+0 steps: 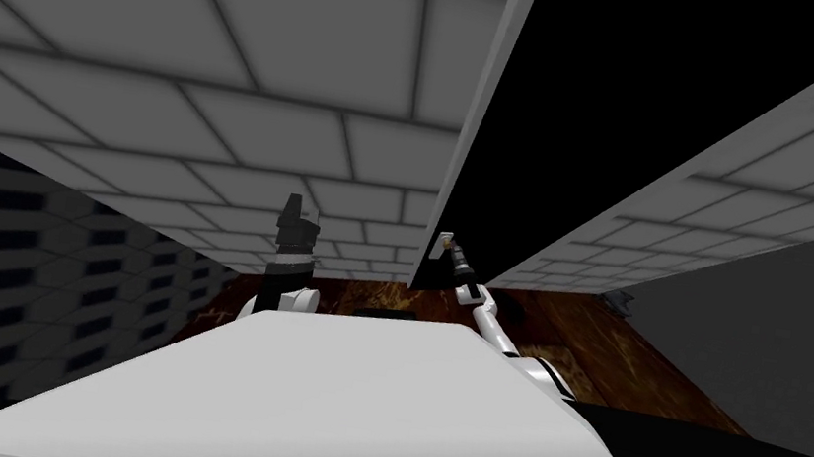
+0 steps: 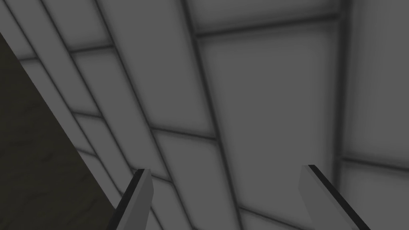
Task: Pull the door open
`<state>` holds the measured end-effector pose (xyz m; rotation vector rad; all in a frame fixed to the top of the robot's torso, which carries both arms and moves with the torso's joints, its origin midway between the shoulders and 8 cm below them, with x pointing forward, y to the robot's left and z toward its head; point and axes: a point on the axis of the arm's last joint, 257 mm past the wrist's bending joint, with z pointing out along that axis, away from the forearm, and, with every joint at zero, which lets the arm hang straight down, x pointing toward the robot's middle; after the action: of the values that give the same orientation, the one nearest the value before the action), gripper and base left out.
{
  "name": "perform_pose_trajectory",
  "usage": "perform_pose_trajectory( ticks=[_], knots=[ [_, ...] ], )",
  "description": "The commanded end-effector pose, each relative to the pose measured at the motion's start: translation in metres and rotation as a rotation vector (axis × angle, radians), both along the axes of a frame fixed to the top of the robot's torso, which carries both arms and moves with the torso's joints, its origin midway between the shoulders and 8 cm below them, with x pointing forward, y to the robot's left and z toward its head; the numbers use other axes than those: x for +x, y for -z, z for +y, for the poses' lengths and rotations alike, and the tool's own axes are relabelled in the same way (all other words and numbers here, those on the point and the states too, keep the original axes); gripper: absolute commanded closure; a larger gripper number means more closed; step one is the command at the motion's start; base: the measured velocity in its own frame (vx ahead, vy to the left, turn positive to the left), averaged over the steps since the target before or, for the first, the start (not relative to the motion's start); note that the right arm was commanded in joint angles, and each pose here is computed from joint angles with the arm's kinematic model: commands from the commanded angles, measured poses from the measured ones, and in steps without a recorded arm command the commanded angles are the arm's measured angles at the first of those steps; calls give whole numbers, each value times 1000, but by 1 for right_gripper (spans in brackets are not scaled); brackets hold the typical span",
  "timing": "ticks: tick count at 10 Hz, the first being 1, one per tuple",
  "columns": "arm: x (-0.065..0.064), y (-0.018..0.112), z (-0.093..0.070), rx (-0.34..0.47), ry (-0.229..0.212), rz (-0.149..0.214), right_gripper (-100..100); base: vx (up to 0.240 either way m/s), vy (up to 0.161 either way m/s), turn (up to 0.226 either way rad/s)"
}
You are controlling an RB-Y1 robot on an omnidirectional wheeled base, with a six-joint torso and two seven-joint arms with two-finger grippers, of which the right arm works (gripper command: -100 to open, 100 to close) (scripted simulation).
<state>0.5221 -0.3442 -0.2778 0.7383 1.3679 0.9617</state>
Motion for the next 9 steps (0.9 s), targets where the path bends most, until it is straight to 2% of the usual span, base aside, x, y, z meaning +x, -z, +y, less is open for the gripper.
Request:
perform_pose_trajectory(
  ticks=[1,2,4,5,6,7,9],
  knots=[
    [3,-1,2,80,-2,0,100,-66,-50,87],
    [3,-1,2,84,-2,1,100,-55,-36,57],
    [8,-2,-2,197,10,7,100,-73,-49,139],
    [8,-2,-2,210,9,8,100,-60,-49,52],
    [10,-2,-3,271,15,11,100,-63,-38,84],
    [10,-2,-3,275,14,11,100,-47,-33,51],
    [14,-2,-7,390,26,15,100,-71,-46,114]
  ],
)
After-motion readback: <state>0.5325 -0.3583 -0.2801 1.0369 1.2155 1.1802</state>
